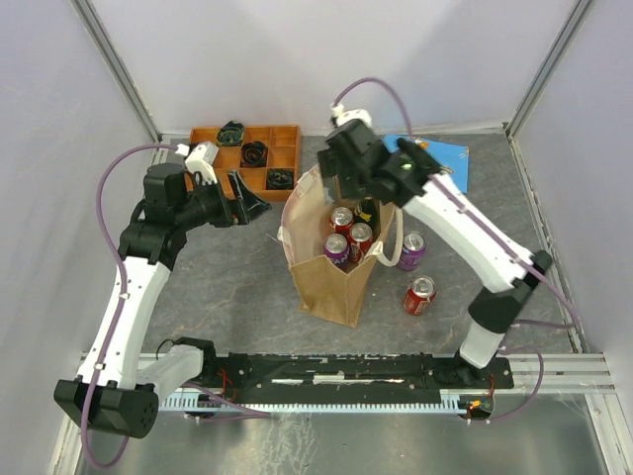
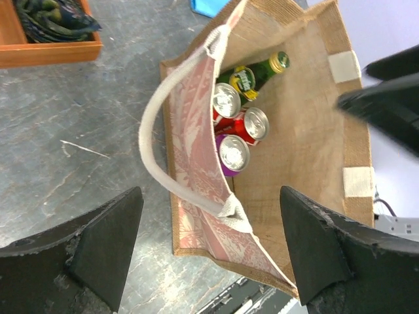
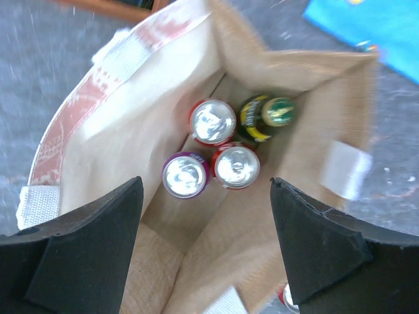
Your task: Place the beverage into the canvas bag
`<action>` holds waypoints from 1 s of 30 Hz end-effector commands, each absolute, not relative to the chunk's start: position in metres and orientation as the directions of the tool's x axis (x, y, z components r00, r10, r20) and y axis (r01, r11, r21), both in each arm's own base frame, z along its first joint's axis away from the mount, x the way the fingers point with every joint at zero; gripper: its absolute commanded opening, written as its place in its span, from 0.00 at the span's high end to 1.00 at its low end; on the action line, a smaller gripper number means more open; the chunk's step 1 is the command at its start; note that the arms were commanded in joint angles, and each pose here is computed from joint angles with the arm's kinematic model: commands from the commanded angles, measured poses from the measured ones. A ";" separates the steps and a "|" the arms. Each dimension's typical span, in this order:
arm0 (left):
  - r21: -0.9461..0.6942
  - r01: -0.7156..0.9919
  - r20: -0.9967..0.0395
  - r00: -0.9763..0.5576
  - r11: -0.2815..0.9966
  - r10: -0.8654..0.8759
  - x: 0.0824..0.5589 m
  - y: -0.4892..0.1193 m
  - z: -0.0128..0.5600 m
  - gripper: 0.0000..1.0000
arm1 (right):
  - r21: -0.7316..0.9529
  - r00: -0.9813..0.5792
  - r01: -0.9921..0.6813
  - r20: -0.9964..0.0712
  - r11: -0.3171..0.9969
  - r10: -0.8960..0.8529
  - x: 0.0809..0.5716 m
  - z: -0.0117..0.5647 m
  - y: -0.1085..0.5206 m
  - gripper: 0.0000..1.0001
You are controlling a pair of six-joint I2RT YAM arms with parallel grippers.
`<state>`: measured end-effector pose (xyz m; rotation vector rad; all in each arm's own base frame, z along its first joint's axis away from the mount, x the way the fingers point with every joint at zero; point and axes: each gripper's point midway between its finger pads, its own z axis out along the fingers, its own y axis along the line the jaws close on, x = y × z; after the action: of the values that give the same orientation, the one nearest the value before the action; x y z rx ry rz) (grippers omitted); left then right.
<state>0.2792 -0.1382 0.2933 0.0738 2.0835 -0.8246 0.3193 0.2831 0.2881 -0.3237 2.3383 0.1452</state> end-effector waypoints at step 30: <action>-0.355 0.654 -0.778 -0.603 0.667 0.177 0.210 -0.179 0.255 0.11 | 0.048 -0.942 0.156 -0.295 0.987 0.163 0.311 0.106 0.101 0.07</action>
<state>0.2103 -0.1815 0.2522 0.5933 2.1813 -0.8648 0.2987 0.0952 0.1236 0.2365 2.8320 -0.0060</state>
